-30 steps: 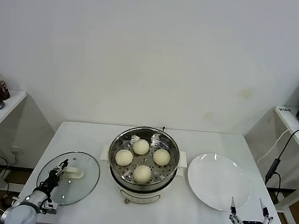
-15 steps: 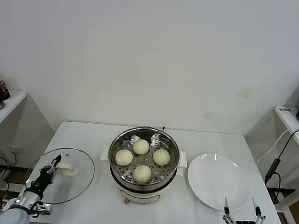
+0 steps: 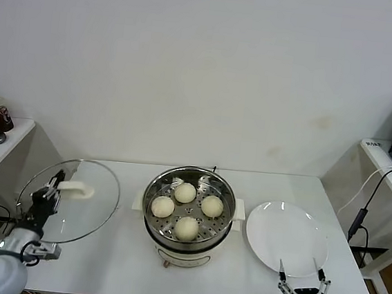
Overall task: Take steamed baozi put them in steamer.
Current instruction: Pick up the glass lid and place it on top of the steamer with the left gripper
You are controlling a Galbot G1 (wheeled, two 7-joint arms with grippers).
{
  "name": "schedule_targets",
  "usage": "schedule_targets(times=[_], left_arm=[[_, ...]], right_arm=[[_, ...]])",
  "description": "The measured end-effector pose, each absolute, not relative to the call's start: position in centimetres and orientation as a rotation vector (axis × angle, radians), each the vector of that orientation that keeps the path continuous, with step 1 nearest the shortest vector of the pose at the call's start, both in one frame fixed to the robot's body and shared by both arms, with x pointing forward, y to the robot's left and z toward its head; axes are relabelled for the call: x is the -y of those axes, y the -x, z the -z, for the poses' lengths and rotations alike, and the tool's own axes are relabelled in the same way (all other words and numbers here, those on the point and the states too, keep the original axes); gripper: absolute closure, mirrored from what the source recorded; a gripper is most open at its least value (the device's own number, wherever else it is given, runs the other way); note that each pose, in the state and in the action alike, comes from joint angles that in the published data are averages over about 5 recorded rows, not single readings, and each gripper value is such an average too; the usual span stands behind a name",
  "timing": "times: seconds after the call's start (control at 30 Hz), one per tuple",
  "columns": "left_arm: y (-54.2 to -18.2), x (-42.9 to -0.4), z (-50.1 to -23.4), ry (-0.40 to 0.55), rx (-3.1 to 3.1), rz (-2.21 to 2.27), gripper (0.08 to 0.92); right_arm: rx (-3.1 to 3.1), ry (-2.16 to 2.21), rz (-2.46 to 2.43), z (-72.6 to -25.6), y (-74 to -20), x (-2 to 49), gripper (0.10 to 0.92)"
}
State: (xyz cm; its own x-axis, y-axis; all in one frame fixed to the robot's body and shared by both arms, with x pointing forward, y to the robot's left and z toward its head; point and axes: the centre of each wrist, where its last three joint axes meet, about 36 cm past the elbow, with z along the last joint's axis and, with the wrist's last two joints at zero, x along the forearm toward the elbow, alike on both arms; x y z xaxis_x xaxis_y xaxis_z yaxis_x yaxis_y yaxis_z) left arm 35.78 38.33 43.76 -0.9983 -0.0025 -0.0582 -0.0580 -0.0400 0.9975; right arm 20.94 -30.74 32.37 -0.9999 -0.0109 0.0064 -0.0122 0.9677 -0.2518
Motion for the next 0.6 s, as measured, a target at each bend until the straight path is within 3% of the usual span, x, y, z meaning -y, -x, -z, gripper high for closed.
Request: schedule_targets(times=[0.2,0.6], left_arm=[[-36.9,-32.3,-46.6,0.022,-2.231,-2.113,0.822],[-39.6,-21.0,-47.3,-0.174,-2.280,-2.018,0.822]], right_arm=[[3.095,-0.035,-0.392,-31.8,-21.3,29.9,0.200],[3.040,-0.035,-0.437,-30.0,-21.9,28.9,0.200]])
